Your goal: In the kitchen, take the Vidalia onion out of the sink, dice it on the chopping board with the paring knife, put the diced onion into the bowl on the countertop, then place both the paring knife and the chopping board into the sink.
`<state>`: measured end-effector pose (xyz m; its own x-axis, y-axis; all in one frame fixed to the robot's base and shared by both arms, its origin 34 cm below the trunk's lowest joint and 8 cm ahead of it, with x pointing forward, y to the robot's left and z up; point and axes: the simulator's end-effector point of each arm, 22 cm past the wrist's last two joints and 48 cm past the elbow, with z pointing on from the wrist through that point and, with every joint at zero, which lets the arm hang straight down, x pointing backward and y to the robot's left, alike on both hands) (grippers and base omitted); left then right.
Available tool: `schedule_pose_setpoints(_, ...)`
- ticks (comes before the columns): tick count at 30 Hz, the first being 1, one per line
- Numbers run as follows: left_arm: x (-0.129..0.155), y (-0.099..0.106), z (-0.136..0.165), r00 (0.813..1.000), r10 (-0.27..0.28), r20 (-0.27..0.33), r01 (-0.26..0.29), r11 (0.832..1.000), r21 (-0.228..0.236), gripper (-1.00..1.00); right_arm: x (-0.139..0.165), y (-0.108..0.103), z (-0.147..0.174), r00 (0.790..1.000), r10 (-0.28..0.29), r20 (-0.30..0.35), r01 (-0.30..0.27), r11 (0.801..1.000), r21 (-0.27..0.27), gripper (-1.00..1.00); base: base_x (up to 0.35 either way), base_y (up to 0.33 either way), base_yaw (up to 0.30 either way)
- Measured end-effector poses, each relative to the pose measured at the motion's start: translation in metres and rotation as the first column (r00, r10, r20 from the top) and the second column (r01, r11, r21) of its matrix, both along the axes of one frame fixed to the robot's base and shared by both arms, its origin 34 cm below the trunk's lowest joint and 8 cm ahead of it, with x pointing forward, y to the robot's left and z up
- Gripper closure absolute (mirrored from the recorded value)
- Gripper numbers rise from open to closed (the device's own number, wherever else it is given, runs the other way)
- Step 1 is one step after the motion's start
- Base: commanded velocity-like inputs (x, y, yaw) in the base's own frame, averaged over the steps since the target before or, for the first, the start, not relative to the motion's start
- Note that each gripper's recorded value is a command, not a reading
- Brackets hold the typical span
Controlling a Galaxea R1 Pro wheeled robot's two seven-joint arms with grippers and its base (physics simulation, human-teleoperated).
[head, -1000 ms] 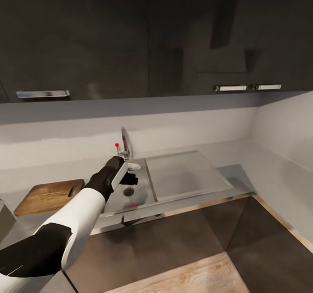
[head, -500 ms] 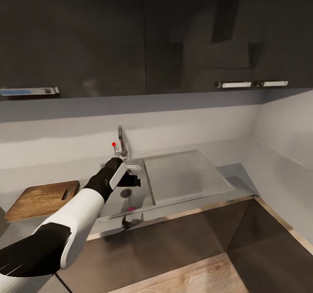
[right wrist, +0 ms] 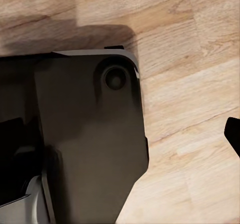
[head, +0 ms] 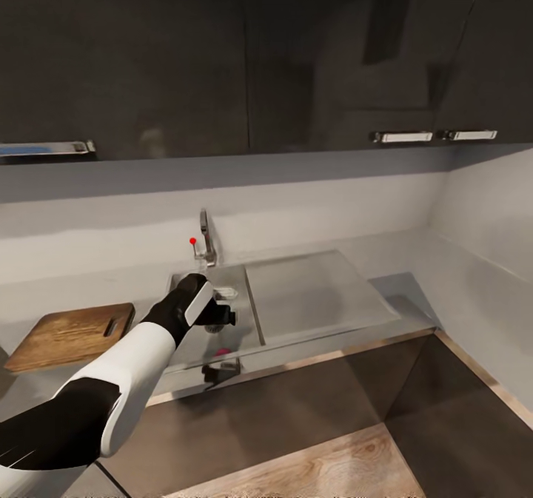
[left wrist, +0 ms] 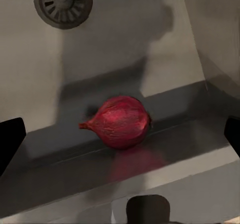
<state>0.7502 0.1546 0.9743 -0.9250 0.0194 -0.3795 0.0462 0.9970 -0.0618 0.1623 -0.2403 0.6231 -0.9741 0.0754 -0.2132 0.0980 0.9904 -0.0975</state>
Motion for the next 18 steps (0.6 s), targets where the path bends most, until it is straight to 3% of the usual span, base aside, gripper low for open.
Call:
schedule_pose_setpoints(10, -0.001, 0.003, -0.005, 1.000, 0.005, -0.008, -0.005, 1.000, 0.002, -1.00, -0.003, 0.002, -0.001, 1.000, 0.011, -0.013, -0.011, 1.000, 0.008, -1.00, 0.000, 0.000, 0.000)
schedule_pose_setpoints(13, -0.001, 0.003, -0.005, 1.000, 0.006, -0.007, -0.006, 1.000, 0.003, -1.00, -0.012, 0.009, -0.003, 0.998, 0.023, -0.051, -0.021, 0.999, 0.042, -1.00, 0.000, 0.000, 0.000)
schedule_pose_setpoints(14, -0.001, 0.003, -0.005, 1.000, 0.005, -0.007, -0.005, 1.000, 0.003, -1.00, -0.023, 0.020, -0.005, 0.994, 0.039, -0.101, -0.029, 0.995, 0.094, -1.00, 0.000, 0.000, 0.000)
schedule_pose_setpoints(18, -0.001, 0.003, -0.005, 1.000, 0.005, -0.007, -0.005, 1.000, 0.004, -1.00, -0.029, 0.025, -0.006, 0.991, 0.047, -0.128, -0.032, 0.992, 0.120, -1.00, 0.000, 0.000, 0.000)
